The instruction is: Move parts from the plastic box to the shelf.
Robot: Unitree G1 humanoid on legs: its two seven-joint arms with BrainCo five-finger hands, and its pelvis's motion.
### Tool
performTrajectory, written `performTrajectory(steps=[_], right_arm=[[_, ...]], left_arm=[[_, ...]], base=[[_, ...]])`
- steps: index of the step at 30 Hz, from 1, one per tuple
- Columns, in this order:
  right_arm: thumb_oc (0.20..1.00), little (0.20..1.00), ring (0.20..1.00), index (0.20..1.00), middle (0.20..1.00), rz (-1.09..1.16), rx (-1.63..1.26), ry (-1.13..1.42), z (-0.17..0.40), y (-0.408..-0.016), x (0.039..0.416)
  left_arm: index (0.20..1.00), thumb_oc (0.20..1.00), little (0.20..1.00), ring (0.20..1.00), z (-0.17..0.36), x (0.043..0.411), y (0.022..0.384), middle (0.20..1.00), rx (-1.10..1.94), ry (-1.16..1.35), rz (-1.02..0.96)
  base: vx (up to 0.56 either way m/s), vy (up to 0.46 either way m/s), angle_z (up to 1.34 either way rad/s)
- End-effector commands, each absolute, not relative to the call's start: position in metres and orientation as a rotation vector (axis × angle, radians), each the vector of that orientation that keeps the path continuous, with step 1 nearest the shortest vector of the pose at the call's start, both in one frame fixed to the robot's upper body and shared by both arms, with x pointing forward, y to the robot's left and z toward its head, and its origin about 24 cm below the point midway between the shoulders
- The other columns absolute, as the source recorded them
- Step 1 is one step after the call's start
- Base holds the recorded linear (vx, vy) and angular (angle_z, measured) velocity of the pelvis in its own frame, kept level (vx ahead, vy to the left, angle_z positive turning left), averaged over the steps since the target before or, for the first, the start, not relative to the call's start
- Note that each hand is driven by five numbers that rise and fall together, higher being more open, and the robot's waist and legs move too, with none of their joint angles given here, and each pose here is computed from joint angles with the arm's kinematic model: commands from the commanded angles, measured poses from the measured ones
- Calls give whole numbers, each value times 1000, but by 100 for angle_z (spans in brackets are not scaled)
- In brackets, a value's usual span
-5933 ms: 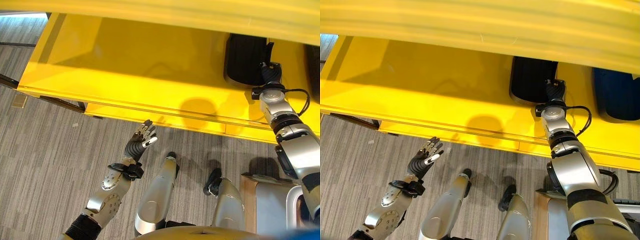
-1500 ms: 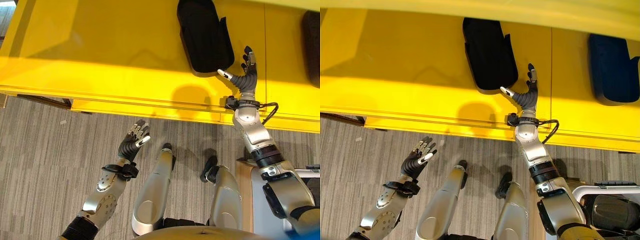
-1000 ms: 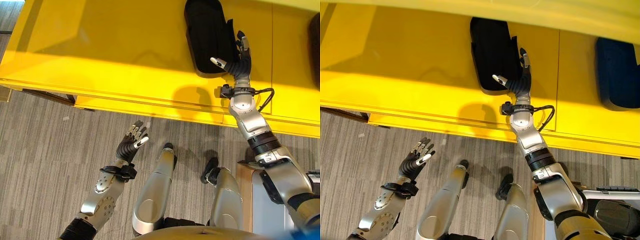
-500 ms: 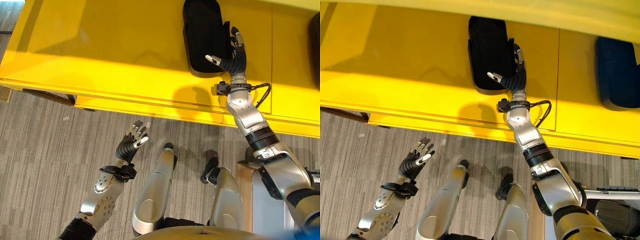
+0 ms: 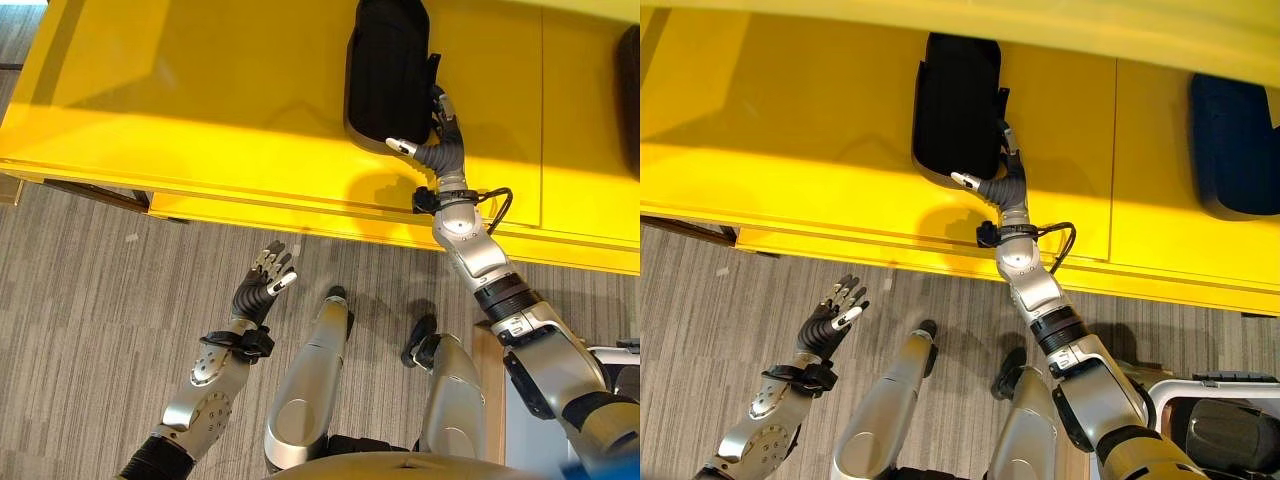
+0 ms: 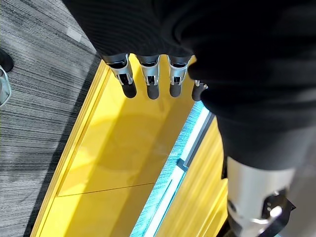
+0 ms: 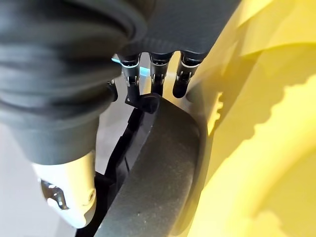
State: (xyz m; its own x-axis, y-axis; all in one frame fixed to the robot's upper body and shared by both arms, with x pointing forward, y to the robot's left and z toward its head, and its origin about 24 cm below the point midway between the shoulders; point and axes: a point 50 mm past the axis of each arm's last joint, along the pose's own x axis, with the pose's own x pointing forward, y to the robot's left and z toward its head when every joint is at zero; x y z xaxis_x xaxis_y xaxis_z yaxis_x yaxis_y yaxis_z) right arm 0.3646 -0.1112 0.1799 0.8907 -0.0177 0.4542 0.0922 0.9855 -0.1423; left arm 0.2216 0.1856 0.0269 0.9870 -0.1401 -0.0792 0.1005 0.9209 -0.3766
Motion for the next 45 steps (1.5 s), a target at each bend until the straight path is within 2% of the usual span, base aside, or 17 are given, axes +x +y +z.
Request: performTrajectory(steps=[1, 8, 18, 23, 34, 45], right_arm=[[1000, 1000, 1000, 1000, 1000, -26, -144, -545, 191, -107, 359], [1000, 1000, 1000, 1000, 1000, -45, -163, -561, 194, -109, 359], [1000, 1000, 1000, 1000, 1000, -234, -167, -637, 208, -152, 352], [1000, 1000, 1000, 1000, 1000, -317, -238, -710, 210, -174, 335], [1000, 1000, 1000, 1000, 1000, -247, -330, -714, 189, -180, 305], [1000, 1000, 1000, 1000, 1000, -58, -446, -608, 155, -187, 278]], left_arm=[[1000, 1000, 1000, 1000, 42, 216, 182, 1000, -381, 26, -153], [1000, 1000, 1000, 1000, 43, 215, 183, 1000, -384, 21, -148], [1000, 1000, 1000, 1000, 45, 215, 186, 1000, -380, 5, -130], [1000, 1000, 1000, 1000, 50, 215, 185, 1000, -355, -25, -137], [1000, 1000, 1000, 1000, 50, 214, 185, 1000, -352, -33, -146], [1000, 1000, 1000, 1000, 47, 213, 185, 1000, -298, -27, -188]], base=[[0, 0, 0], [0, 0, 0], [0, 0, 0], [0, 0, 0], [0, -10, -1], [25, -21, -9]])
